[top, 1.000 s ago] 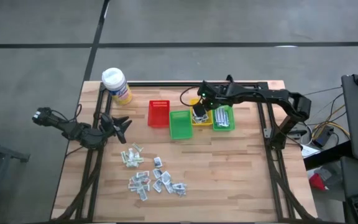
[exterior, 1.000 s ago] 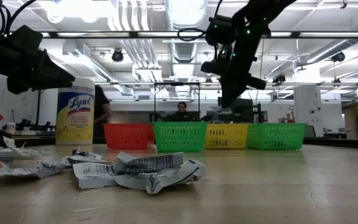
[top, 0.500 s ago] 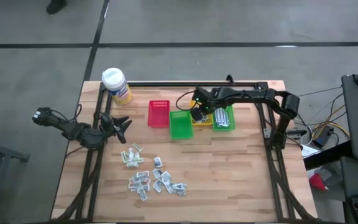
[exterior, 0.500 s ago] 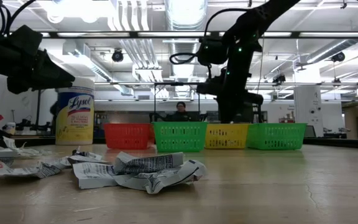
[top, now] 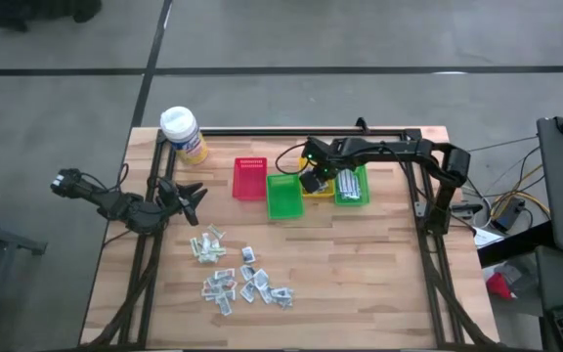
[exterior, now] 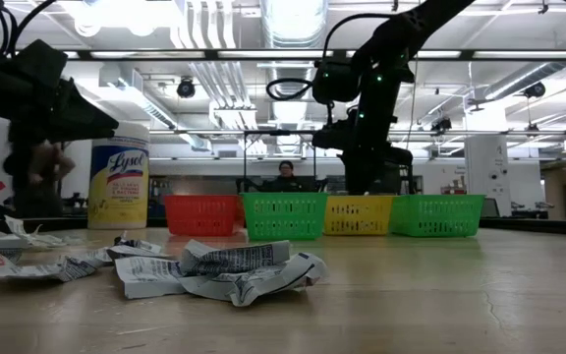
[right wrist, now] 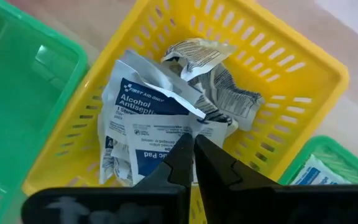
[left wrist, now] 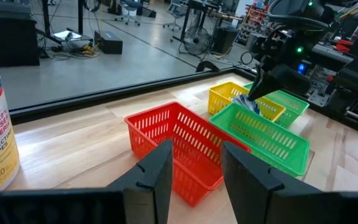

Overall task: Pick & Place First Aid Supplies
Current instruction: Put the alcohol pad into the yellow basket

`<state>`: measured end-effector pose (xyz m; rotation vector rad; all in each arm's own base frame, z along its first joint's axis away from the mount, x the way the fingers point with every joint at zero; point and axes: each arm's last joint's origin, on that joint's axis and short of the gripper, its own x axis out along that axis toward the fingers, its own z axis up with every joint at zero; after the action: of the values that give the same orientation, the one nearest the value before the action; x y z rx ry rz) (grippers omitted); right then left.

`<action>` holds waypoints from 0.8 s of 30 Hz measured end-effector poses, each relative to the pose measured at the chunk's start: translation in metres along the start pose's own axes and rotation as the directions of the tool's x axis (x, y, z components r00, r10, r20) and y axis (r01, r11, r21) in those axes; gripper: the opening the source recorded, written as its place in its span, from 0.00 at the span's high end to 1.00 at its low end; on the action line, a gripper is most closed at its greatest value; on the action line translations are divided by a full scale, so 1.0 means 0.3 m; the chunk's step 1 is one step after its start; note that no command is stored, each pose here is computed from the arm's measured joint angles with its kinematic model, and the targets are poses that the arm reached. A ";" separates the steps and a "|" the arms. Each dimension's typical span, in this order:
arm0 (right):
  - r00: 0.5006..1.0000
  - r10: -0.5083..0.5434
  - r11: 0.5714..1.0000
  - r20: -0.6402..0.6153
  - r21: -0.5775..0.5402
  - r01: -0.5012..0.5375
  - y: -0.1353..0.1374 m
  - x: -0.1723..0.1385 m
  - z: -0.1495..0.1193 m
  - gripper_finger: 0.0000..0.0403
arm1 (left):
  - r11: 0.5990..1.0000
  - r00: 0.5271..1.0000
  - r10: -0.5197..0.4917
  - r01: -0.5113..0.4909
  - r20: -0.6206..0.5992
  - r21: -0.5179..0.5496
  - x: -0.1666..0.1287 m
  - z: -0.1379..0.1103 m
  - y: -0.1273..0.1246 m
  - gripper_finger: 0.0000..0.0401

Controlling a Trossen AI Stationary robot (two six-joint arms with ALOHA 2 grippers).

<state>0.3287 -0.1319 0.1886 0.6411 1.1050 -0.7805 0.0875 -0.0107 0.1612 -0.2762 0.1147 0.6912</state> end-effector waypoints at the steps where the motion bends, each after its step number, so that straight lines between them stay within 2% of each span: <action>1: 1.000 0.002 1.000 -0.002 -0.001 -0.002 0.001 0.000 0.000 0.94 | 1.000 1.000 0.000 0.000 0.000 0.000 0.000 0.000 0.000 0.67; 13: 1.000 0.011 1.000 0.011 -0.003 -0.011 0.009 -0.023 0.019 0.74 | 1.000 1.000 0.000 0.000 0.000 0.002 0.000 0.000 0.000 0.67; 18: 1.000 0.009 1.000 0.012 -0.007 -0.009 0.021 -0.073 0.049 0.71 | 1.000 1.000 0.000 0.000 -0.001 0.003 0.000 0.000 0.000 0.67; 24: 0.999 0.020 1.000 0.025 -0.012 -0.019 0.043 -0.150 0.088 0.73 | 1.000 1.000 0.000 0.000 0.000 0.002 0.000 0.000 0.000 0.67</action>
<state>0.3422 -0.1349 0.2404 0.6297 1.0784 -0.7630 0.0875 -0.0107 0.1611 -0.2739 0.1160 0.6911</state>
